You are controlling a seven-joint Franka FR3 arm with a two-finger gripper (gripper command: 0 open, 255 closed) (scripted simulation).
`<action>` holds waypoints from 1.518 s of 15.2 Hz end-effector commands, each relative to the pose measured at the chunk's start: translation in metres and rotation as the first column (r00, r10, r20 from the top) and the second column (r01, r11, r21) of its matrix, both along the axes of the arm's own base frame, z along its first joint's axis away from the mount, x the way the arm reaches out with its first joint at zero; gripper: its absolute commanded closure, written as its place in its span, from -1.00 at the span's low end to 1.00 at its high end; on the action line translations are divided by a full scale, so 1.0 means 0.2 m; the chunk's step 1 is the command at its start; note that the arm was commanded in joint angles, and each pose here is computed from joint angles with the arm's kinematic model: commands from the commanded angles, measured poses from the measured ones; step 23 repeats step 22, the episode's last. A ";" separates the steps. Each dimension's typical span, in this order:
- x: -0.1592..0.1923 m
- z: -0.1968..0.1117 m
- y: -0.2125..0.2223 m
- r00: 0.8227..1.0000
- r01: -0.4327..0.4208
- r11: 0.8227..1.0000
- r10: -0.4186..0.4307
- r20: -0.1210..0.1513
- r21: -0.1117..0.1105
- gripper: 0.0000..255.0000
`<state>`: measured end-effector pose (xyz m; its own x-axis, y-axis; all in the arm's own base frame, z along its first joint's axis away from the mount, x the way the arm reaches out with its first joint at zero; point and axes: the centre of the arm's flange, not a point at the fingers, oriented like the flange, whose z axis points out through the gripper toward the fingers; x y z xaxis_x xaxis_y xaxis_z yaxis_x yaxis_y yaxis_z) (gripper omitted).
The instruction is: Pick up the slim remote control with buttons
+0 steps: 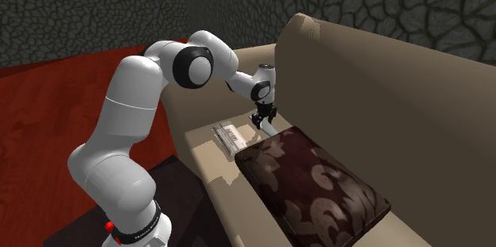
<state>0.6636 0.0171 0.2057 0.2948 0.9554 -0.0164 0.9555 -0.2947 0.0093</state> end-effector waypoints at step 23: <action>0.00 0.40 0.00 1.000 0.000 1.000 0.000 0.000 0.000 1.00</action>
